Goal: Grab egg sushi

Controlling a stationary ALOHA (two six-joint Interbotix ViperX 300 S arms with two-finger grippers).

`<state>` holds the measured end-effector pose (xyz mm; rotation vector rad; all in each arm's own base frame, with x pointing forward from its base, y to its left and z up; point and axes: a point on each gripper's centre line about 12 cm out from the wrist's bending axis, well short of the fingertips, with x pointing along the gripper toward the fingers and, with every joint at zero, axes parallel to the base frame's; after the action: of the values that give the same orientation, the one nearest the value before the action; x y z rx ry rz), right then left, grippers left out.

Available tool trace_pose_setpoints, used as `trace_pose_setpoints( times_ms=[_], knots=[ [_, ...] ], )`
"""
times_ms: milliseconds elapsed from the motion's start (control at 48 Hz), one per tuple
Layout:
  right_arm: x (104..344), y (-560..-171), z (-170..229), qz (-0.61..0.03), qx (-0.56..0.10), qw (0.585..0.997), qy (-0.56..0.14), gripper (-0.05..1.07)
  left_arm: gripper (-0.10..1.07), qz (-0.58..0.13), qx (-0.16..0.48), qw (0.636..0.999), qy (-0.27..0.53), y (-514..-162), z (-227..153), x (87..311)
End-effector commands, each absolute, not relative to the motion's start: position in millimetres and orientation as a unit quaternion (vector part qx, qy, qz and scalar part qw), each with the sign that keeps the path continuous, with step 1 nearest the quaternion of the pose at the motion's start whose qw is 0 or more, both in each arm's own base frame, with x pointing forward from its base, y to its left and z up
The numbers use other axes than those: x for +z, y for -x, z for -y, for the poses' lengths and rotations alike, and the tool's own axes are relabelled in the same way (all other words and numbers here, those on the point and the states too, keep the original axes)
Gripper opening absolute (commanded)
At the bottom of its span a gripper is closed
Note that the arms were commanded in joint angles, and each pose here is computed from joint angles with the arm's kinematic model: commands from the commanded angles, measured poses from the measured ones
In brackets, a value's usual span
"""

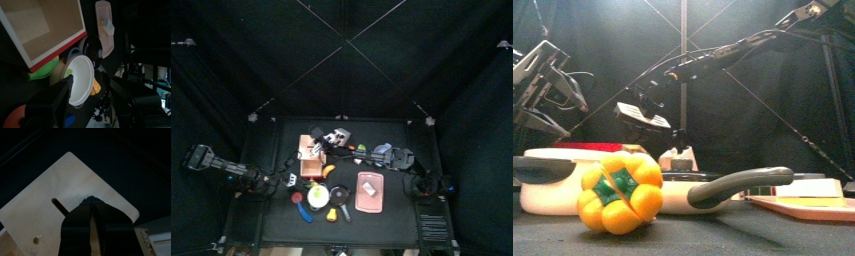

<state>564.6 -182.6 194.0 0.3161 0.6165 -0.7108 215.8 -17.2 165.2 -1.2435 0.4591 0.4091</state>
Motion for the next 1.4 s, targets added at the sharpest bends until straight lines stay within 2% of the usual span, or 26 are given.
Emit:
trace_pose_setpoints(
  times_ms=[0,292,479,625,854,1146,1375],
  knots=[
    [253,-559,176,-0.249,-0.335,0.897,-0.148,0.05,0.86,-0.203,0.177,0.779,0.565,-221,17,173],
    [311,-545,148,-0.218,-0.332,0.912,-0.101,0.05,0.86,-0.193,0.141,0.826,0.511,-223,18,184],
    [321,-524,115,-0.234,-0.323,0.914,-0.08,0.05,0.86,-0.175,0.097,0.869,0.453,-221,20,198],
    [319,-502,81,-0.251,-0.295,0.919,-0.077,0.05,0.86,-0.144,0.06,0.905,0.397,-218,20,215],
    [323,-473,41,-0.252,-0.243,0.93,-0.113,0.05,0.86,-0.13,0.053,0.934,0.33,-215,12,217],
    [306,-422,30,-0.25,-0.247,0.914,-0.201,0.05,0.86,-0.115,0.072,0.956,0.261,-216,-6,220],
    [278,-382,23,-0.253,-0.246,0.891,-0.288,0.05,0.86,-0.096,0.083,0.974,0.189,-214,-20,228]
  ],
)
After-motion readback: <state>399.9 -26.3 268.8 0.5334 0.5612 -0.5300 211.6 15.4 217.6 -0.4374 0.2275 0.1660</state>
